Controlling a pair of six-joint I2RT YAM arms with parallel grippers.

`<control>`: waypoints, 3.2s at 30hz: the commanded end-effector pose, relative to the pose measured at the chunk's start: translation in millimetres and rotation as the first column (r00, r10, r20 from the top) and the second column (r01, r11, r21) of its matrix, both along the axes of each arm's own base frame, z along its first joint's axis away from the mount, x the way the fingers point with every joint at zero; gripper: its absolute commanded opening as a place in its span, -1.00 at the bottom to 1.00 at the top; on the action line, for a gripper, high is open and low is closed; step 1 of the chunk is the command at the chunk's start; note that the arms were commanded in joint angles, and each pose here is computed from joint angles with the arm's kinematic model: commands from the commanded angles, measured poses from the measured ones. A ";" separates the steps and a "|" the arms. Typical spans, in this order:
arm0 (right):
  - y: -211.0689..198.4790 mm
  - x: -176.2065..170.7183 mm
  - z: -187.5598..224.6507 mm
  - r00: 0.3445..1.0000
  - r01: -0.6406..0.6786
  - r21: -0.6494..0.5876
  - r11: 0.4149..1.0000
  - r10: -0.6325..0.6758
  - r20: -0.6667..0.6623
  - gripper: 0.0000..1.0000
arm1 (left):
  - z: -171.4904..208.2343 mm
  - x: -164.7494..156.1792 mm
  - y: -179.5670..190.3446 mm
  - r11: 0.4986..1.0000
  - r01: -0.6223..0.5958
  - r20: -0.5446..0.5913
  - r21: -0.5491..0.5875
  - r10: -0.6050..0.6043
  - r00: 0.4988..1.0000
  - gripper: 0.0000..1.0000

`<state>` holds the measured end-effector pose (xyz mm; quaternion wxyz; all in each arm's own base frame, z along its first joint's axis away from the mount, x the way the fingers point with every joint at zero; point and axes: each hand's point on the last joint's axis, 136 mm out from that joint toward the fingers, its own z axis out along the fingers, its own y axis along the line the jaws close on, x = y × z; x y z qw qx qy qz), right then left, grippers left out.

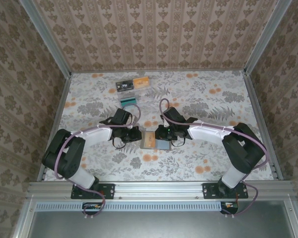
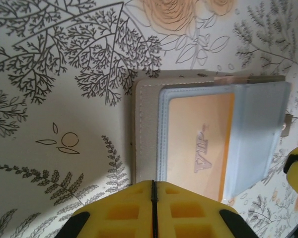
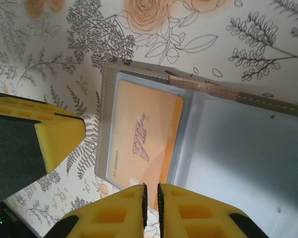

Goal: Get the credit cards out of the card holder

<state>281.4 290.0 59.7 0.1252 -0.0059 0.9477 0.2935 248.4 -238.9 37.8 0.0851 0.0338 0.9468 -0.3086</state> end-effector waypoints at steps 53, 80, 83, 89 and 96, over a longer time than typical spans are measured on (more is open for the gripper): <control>-2.6 -8.3 -44.8 0.983 0.073 0.115 0.991 -0.051 -0.176 -1.00 | -26.5 -22.2 -4.9 0.998 0.001 -0.093 0.061 0.005 0.996 -1.00; -10.4 -9.0 -47.1 0.983 0.078 0.172 0.982 -0.047 -0.176 -0.67 | -29.2 -24.3 -0.8 0.998 -0.005 -0.109 0.063 0.012 0.994 -1.00; -15.7 -10.5 -49.7 0.983 0.081 0.145 0.986 -0.055 -0.174 -0.85 | -29.8 -24.8 0.1 0.998 -0.005 -0.110 0.068 0.012 0.994 -1.00; -31.4 -14.5 -50.4 0.984 0.083 0.121 0.989 -0.062 -0.169 -0.99 | -30.1 -25.3 3.1 0.997 -0.004 -0.111 0.078 0.013 0.994 -1.00; -52.8 -19.7 -47.1 0.984 0.080 0.115 0.990 -0.060 -0.170 -1.00 | -28.0 -23.9 4.0 0.997 0.001 -0.105 0.078 0.007 0.994 -1.00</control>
